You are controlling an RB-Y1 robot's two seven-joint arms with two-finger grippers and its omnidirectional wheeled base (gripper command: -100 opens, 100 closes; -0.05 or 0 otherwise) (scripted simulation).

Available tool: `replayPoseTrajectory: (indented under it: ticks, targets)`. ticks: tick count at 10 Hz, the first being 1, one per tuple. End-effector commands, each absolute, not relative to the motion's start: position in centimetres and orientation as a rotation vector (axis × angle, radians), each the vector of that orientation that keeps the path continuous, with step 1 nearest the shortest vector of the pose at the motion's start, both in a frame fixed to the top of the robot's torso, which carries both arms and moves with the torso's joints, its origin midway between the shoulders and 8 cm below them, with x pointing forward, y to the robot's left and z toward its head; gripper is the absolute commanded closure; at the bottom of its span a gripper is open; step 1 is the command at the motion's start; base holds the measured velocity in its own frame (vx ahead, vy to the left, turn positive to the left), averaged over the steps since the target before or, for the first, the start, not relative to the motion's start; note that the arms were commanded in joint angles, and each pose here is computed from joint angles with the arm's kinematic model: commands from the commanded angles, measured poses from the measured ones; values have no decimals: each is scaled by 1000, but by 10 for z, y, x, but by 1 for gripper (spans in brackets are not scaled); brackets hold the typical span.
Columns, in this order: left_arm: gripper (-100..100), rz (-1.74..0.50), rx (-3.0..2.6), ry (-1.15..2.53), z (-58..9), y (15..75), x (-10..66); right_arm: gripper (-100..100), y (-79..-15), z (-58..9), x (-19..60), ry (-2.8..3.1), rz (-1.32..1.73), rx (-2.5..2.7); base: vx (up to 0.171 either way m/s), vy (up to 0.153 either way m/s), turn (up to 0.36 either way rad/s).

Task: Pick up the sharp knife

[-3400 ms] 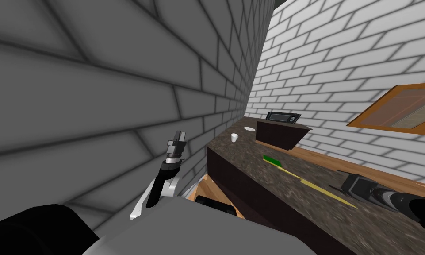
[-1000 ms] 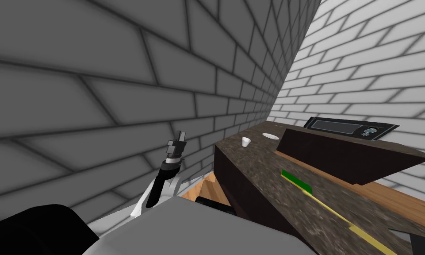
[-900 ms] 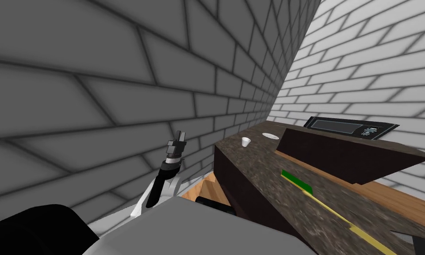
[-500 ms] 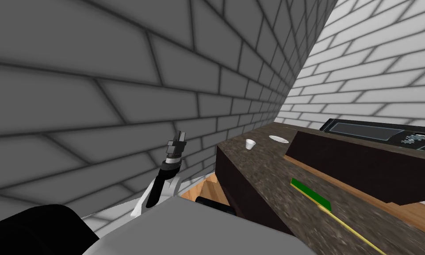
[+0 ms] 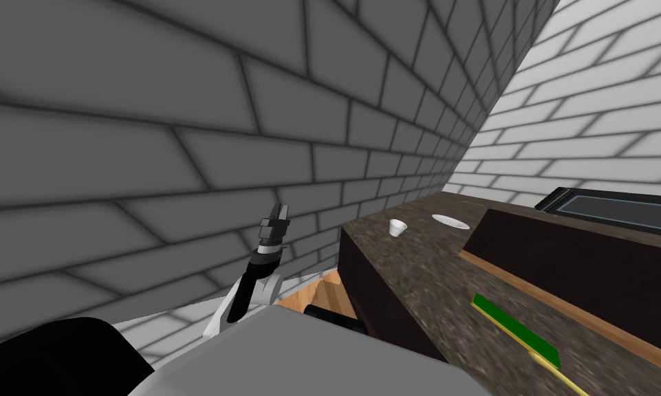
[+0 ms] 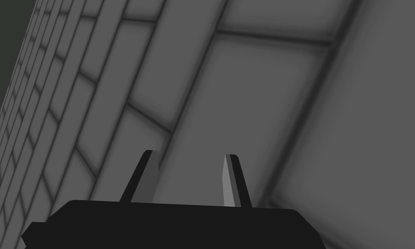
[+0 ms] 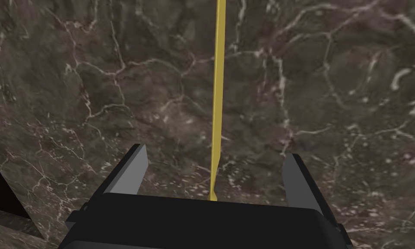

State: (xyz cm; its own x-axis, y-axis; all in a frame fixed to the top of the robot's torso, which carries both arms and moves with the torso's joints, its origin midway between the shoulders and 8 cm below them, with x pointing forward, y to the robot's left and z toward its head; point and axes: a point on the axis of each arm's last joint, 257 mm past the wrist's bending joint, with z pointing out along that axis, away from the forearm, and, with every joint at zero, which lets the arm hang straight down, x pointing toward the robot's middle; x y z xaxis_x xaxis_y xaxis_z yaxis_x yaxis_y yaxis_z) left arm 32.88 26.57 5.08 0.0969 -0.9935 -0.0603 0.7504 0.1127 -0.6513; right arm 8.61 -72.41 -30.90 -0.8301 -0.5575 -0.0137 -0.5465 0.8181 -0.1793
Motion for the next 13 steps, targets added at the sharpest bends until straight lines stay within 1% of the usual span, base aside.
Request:
replayPoseTrajectory:
  ticks: [1, 2, 4, 5, 6, 10, 11, 12, 13]
  targets:
    - [0, -1385, -531, 567, 51, 266, 329, 0, -724, -309, 86, 2933, -259, -891, 0, 0, 0]
    - [0, -1385, -531, 567, 51, 266, 329, -100, -723, -319, 77, 2937, -259, -879, -2, -8, 52]
    - [0, -1385, -531, 567, 51, 266, 329, -100, -721, -334, 63, 2946, -258, -860, -14, -16, 51]
    - [0, -1385, -531, 567, 51, 266, 329, -100, -723, -330, 68, 2943, -257, -866, -6, -6, 15]
    - [0, -1385, -531, 567, 51, 266, 329, 100, -723, -331, 67, 2944, -258, -866, 0, 0, 0]
    - [0, -1385, -531, 567, 51, 266, 329, 100, -722, -331, 66, 2948, -246, -867, 0, 0, 0]
    - [0, -1385, -531, 567, 51, 266, 329, 0, -722, -331, 66, 2948, -246, -868, 0, 0, 0]
    - [0, -1385, -531, 567, 51, 266, 329, -100, -706, -329, 93, 2892, -196, -859, -49, -26, -14]
    - [0, -1385, -531, 567, 51, 266, 329, -100, -702, -328, 101, 2874, -181, -858, -80, -38, 4]
